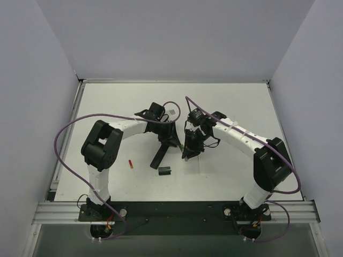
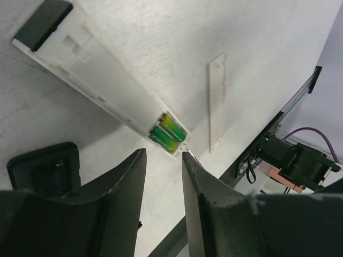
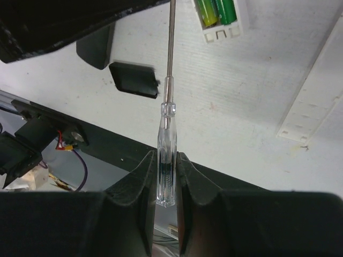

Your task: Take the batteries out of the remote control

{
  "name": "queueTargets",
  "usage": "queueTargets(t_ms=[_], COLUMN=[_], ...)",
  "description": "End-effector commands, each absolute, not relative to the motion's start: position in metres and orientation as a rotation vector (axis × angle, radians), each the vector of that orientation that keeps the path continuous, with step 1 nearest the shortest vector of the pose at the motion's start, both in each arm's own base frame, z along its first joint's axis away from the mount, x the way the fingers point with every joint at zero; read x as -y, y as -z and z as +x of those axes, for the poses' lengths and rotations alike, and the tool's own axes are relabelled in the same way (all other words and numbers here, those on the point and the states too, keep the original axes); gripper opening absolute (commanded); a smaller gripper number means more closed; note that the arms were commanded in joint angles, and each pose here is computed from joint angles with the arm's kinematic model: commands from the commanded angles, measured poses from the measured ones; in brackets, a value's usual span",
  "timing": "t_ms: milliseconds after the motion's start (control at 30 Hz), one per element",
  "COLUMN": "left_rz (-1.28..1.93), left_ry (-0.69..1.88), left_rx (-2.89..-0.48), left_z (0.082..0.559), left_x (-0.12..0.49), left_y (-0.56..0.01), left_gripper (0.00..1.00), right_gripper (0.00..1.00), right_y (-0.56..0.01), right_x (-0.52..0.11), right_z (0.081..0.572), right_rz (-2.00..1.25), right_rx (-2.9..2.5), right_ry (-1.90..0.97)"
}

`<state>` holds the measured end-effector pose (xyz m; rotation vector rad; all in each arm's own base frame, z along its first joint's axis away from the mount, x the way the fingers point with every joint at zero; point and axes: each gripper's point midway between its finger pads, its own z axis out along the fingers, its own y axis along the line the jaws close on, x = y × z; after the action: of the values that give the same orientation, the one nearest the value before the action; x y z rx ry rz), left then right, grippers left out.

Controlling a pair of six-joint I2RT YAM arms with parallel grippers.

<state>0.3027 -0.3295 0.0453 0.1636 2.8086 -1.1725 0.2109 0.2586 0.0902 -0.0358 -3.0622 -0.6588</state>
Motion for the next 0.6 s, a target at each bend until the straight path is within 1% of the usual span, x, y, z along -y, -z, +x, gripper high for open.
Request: queueTargets(t_ms=[0,33,67,133,200,233,267,333,367,400,467,567], left_rz=[0.222,0.219,0.209,0.2,0.166,0.168,0.16,0.136,0.127,0.13,0.156,0.173], left_ry=[1.223,1.232,1.225,1.225,1.238,1.268,1.298,1.415,1.472,1.506,1.563,1.629], left_rx=[-2.619,-2.588,-2.572,-2.512,-2.478,-2.433,-2.398,-2.337,-2.286,-2.286,-2.203,-2.151], left_z=[0.324,0.324,0.325,0.325,0.325,0.323,0.322,0.314,0.313,0.306,0.304,0.295], left_x=[0.333,0.331,0.328,0.324,0.318,0.318,0.318,0.32,0.324,0.324,0.326,0.326], left_y=[-0.12,-0.132,-0.131,-0.148,-0.154,-0.17,-0.174,-0.199,-0.212,-0.214,-0.236,-0.249], left_gripper=[0.44,0.44,0.44,0.45,0.45,0.45,0.45,0.45,0.45,0.46,0.47,0.48], right_gripper=[0.0,0.0,0.0,0.0,0.0,0.0,0.0,0.0,0.0,0.0,0.0,0.0], right_y=[-0.117,-0.119,-0.123,-0.139,-0.16,-0.168,-0.182,-0.194,-0.21,-0.212,-0.236,-0.252], right_x=[-0.244,-0.241,-0.241,-0.244,-0.255,-0.259,-0.264,-0.271,-0.278,-0.281,-0.29,-0.295], right_z=[0.195,0.198,0.201,0.205,0.208,0.209,0.214,0.211,0.217,0.213,0.212,0.21], right_rz=[-0.017,-0.037,-0.04,-0.021,0.034,0.06,0.103,0.163,0.213,0.23,0.271,0.282], right_rx=[3.056,3.067,3.08,3.094,3.085,3.084,3.106,3.064,3.063,3.025,2.946,2.884], right_ry=[0.722,0.733,0.759,0.883,1.081,1.147,1.253,1.39,1.535,1.601,1.802,1.941])
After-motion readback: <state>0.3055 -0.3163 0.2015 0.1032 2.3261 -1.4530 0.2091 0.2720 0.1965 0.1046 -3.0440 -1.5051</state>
